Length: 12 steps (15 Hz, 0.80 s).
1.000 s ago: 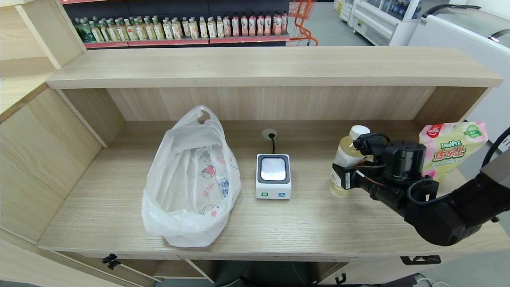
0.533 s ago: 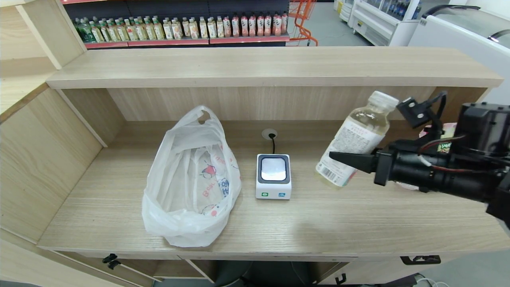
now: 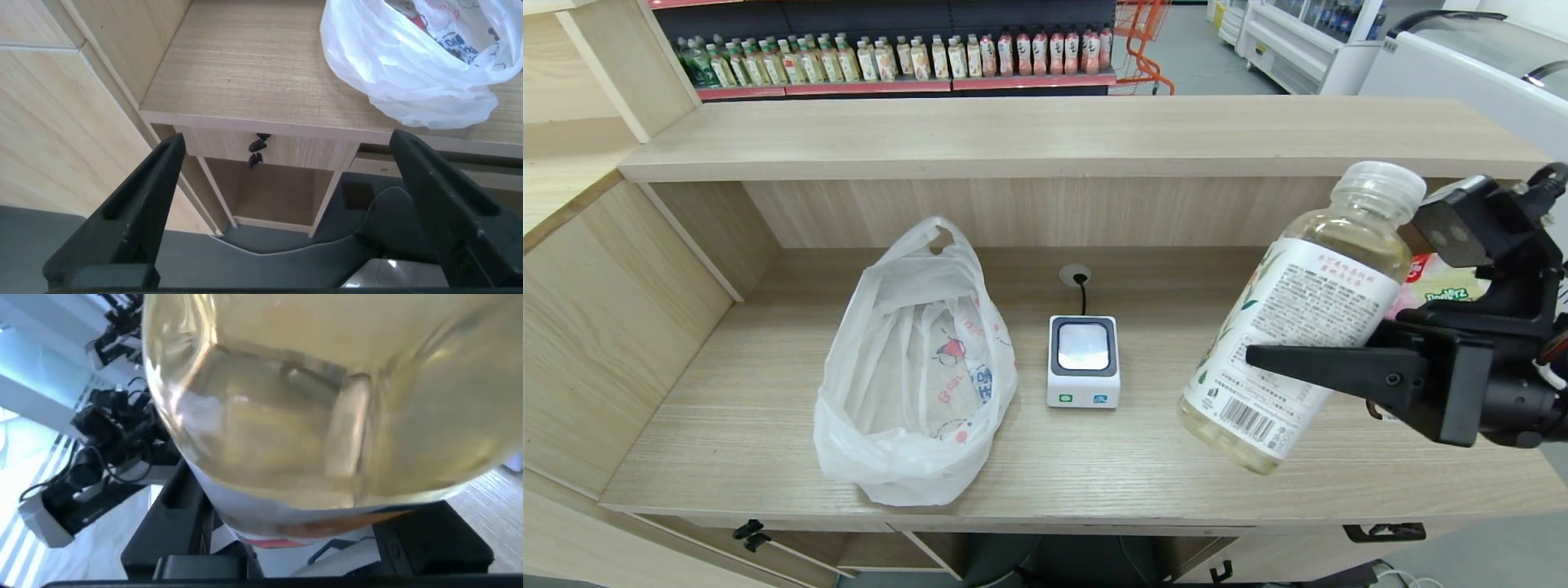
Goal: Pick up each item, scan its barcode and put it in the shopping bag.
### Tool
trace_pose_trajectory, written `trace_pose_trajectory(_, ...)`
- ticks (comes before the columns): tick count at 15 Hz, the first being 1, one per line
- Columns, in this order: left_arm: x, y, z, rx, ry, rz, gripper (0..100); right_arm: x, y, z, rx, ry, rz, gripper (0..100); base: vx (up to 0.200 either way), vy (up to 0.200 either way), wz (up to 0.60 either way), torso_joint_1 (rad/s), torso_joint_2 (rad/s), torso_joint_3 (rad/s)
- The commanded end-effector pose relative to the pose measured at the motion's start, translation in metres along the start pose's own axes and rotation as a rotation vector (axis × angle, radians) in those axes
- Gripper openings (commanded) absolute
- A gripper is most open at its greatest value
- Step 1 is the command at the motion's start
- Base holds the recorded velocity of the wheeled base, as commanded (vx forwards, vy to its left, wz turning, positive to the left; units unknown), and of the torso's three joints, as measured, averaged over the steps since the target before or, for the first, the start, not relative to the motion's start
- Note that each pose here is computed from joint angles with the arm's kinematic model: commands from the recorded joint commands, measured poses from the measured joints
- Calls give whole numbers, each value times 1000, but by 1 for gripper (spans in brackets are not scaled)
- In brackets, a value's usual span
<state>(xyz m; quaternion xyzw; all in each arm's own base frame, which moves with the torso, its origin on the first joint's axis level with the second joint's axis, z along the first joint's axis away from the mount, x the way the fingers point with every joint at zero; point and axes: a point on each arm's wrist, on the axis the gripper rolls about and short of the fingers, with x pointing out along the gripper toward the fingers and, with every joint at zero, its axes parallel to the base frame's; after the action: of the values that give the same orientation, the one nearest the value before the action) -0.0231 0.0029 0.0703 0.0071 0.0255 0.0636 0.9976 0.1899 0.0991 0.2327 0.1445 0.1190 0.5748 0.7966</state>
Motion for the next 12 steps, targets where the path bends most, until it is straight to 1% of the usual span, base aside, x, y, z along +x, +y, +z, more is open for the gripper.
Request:
trace_pose_trajectory(1,0,0,0,0,2,1,100,-4,16,4,-31,-10,63,0,0,0,0,0,0,0)
trace_pose_trajectory(2,0,0,0,0,0,3,100,-6,18,4,-35,-6,80,0,0,0,0,0,0,0)
trace_pose_trajectory(7,0,0,0,0,0,1,100,-11,22,-1,-33,-2,83,0,0,0,0,0,0,0)
trace_pose_trajectory(8,0,0,0,0,2,1,100,-14,26,-1,-43,-4,97,0,0,0,0,0,0,0)
trace_pose_trajectory(12,0,0,0,0,2,1,100,-16,27,-4,-44,-2,97,0,0,0,0,0,0,0)
